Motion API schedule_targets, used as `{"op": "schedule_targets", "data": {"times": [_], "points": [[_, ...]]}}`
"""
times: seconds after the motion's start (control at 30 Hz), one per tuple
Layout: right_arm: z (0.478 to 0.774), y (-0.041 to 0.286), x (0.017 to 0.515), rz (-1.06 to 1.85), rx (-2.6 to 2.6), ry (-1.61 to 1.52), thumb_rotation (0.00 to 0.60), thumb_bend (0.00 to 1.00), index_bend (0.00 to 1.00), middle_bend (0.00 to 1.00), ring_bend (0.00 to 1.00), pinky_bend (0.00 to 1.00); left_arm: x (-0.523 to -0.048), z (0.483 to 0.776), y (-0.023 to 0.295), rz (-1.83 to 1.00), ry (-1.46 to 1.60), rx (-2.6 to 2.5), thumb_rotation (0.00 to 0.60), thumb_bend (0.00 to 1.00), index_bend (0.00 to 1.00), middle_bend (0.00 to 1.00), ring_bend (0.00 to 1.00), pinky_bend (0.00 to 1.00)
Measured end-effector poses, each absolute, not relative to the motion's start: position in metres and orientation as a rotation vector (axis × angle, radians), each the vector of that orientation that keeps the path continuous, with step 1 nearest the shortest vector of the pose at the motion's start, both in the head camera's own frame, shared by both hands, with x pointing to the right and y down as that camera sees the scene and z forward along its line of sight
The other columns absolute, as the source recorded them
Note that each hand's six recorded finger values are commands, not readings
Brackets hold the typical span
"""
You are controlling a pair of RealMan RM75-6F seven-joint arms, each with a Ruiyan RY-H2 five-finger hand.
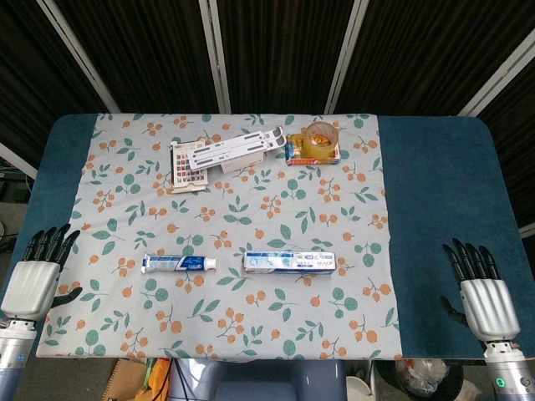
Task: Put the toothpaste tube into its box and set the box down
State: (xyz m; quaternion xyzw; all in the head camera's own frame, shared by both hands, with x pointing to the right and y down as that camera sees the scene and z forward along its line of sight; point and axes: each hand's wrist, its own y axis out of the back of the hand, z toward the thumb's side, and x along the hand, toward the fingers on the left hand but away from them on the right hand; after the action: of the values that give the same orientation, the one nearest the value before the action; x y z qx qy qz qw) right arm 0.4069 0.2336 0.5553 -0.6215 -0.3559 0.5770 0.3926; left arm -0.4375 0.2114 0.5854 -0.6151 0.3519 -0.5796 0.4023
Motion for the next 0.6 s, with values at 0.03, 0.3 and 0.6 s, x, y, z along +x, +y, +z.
{"op": "schedule_targets", "data": {"times": [0.03,0.3,0.6], "points": [[0.555,0.232,0.404,1.459,-1.586,-0.906,0.6,0.27,0.0,0.0,0.0,0.0,-0.438,0.586,0.212,-1.468,0.891,-1.556,0.6,0.0,0.0,0.0,0.0,0.02],[0.559,0.219,0.36,1.394,-1.772,-0.918,0.6,0.27,0.0,0.0,0.0,0.0,-0.436,0.586,0.213,-1.468,0.883,-1.568,0.6,0.0,0.0,0.0,0.0,0.02],[0.588,0.208,0.296,1.379,-1.974,-0.84,0.6,0.27,0.0,0.0,0.0,0.0,-0.436,0.586,0.213,-1.47,0.879,-1.569,0.6,0.0,0.0,0.0,0.0,0.02]]}}
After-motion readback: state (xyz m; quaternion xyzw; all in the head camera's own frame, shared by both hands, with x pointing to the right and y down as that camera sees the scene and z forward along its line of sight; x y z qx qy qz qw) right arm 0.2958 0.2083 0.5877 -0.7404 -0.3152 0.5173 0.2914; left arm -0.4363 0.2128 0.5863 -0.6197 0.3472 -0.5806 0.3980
